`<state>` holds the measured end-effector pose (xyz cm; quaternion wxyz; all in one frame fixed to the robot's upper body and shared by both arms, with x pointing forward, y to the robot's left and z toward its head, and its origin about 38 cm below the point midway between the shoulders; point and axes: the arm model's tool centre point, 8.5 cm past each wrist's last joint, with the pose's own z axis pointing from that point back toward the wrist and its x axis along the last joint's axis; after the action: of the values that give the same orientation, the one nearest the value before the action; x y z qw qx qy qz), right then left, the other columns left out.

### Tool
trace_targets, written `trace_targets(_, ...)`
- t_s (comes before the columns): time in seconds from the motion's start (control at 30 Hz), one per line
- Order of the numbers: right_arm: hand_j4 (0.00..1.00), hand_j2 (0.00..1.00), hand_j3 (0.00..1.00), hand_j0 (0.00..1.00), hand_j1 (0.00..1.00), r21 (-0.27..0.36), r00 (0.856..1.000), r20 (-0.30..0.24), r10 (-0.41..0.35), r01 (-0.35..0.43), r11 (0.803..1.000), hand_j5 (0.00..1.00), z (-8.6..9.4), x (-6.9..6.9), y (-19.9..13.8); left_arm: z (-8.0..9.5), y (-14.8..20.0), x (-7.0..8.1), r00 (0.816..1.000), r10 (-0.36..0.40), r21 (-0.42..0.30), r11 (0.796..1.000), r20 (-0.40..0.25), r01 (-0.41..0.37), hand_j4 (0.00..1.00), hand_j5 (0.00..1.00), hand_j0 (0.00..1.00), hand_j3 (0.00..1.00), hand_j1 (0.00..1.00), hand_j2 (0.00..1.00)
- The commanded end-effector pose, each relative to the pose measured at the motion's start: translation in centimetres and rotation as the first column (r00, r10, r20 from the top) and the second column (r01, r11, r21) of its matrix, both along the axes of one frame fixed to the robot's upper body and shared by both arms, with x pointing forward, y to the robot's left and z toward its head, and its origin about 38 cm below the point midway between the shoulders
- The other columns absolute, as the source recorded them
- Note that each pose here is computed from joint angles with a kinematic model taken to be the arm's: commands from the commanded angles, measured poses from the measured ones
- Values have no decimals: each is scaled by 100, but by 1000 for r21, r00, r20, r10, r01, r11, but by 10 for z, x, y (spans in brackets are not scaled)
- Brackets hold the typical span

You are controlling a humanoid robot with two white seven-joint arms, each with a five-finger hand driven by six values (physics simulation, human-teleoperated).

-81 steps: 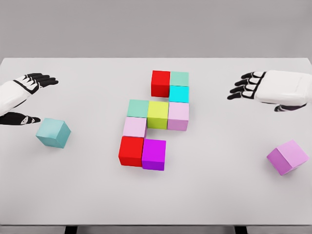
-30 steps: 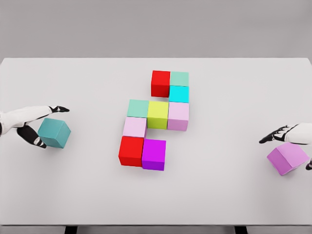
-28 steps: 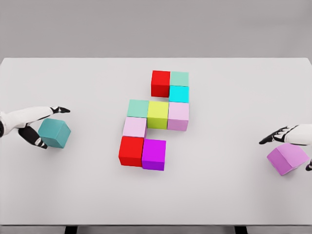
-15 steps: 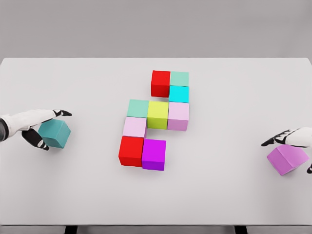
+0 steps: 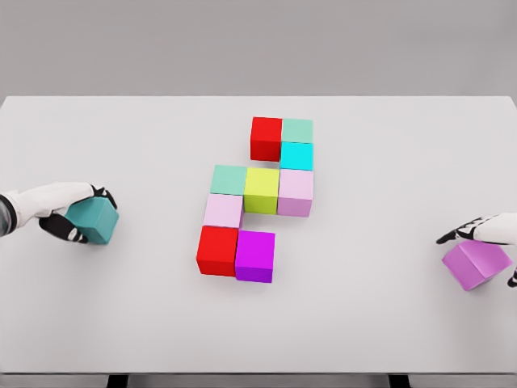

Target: Assemble the squares on the desktop into the number 2

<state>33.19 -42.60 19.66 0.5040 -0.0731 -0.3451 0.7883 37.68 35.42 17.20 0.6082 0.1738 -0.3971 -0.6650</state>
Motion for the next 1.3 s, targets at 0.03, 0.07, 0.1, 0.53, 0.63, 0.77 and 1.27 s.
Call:
trace_targets(0.03, 77, 77, 77, 77, 77, 15, 1000, -2, -6, 6, 1000, 77, -5, 3, 6, 0, 0, 0, 1000, 3, 1, 1000, 0, -3, 41, 41, 41, 41, 41, 41)
trace_targets(0.07, 72, 72, 72, 72, 72, 29, 1000, -3, -3, 3, 1000, 72, -8, 5, 11, 2, 1, 1, 1000, 5, 1, 1000, 4, -5, 40, 40, 40, 40, 40, 40)
trace_targets(0.1, 66, 66, 66, 66, 66, 26, 1000, -5, -15, 15, 1000, 66, -9, 5, 11, 8, 0, 5, 1000, 5, -2, 1000, 20, -5, 40, 40, 40, 40, 40, 40)
trace_targets(0.53, 58, 58, 58, 58, 58, 48, 996, 80, 30, -34, 998, 58, 7, 24, 31, 40, -39, 41, 987, 25, -55, 998, 157, -17, 37, 37, 37, 37, 37, 37)
trace_targets(0.63, 57, 57, 57, 57, 57, 44, 993, 102, 61, -66, 997, 57, 4, 30, 43, 40, -47, 46, 985, 62, -77, 996, 160, -50, 37, 37, 37, 37, 37, 37)
trace_targets(0.77, 56, 56, 56, 56, 56, 54, 989, 118, 87, -93, 994, 56, 1, 34, 55, 40, -61, 58, 978, 110, -93, 991, 177, -95, 36, 36, 36, 36, 36, 36)
trace_targets(1.27, 51, 51, 51, 51, 51, 77, 913, 264, 310, -341, 937, 51, 35, 40, 116, 22, -129, 110, 956, 179, -78, 983, 232, -165, 34, 34, 34, 34, 34, 34)
